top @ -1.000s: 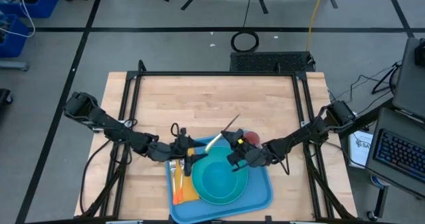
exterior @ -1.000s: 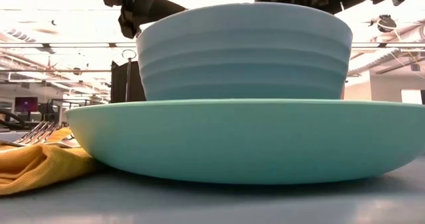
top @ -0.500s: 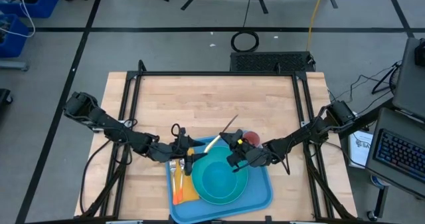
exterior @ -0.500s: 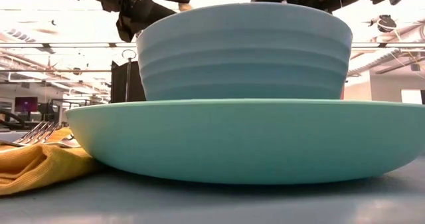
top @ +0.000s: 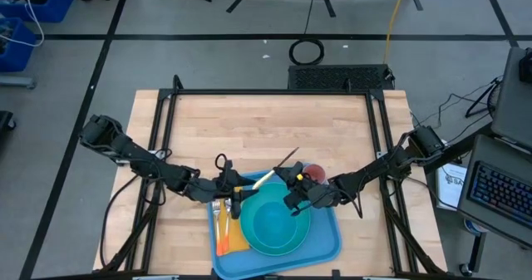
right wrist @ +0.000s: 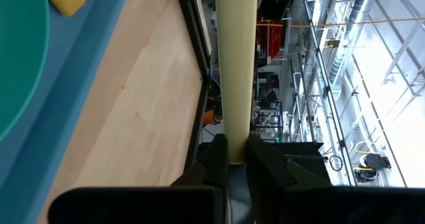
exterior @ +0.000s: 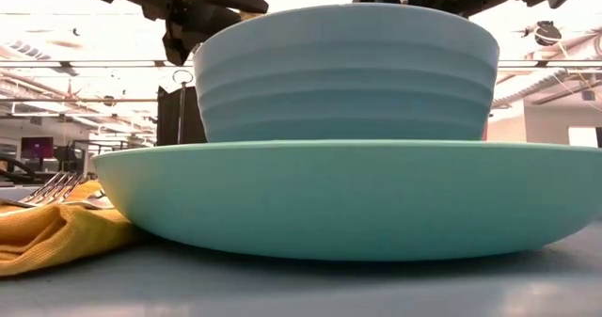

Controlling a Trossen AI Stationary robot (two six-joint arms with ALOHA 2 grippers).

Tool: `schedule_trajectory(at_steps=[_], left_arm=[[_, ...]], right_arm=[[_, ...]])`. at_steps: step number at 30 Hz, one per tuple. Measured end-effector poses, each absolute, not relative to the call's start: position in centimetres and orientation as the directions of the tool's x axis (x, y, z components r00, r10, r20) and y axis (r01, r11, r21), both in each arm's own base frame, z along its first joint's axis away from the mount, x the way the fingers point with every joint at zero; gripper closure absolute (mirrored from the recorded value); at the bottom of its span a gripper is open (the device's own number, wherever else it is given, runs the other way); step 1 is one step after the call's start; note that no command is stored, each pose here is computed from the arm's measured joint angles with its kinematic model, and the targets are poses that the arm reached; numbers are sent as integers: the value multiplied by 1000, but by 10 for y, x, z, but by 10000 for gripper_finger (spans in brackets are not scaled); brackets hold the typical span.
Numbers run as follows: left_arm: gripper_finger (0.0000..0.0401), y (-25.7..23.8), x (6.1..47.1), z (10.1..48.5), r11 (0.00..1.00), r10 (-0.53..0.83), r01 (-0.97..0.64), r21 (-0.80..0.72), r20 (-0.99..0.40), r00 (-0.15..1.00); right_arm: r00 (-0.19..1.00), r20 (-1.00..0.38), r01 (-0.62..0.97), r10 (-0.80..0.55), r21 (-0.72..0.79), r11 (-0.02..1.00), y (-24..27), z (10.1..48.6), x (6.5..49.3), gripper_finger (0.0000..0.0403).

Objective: Set up tray
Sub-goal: Put the knife on top of the napkin to the right of the spoon

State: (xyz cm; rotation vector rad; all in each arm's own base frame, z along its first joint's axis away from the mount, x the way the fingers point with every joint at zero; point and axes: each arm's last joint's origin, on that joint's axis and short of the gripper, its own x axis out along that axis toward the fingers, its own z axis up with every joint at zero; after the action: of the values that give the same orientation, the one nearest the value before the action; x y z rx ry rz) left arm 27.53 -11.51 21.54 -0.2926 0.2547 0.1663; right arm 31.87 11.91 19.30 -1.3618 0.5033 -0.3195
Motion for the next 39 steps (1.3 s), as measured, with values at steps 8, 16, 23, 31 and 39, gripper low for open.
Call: schedule_trajectory(at_steps=[8,16,23,31,39], left_arm=[[337,-112,274,211,930,191,-269,-250,-296,936],[342,-112,273,209,923,209,-292,-252,-310,928],[343,-112,273,209,920,208,-294,-260,-312,927],[343,-116,271,210,927,217,-294,-232,-305,927],[345,-116,271,210,929,222,-296,-224,-303,927]], right_arm=[[840,-159,-77,-518,-981,177,119,191,317,383],[846,-163,-79,-508,-980,183,119,191,318,383],[846,-162,-74,-508,-979,188,119,191,318,371],[837,-149,-55,-526,-980,190,119,193,318,365],[833,-147,-53,-534,-981,188,119,193,318,367]])
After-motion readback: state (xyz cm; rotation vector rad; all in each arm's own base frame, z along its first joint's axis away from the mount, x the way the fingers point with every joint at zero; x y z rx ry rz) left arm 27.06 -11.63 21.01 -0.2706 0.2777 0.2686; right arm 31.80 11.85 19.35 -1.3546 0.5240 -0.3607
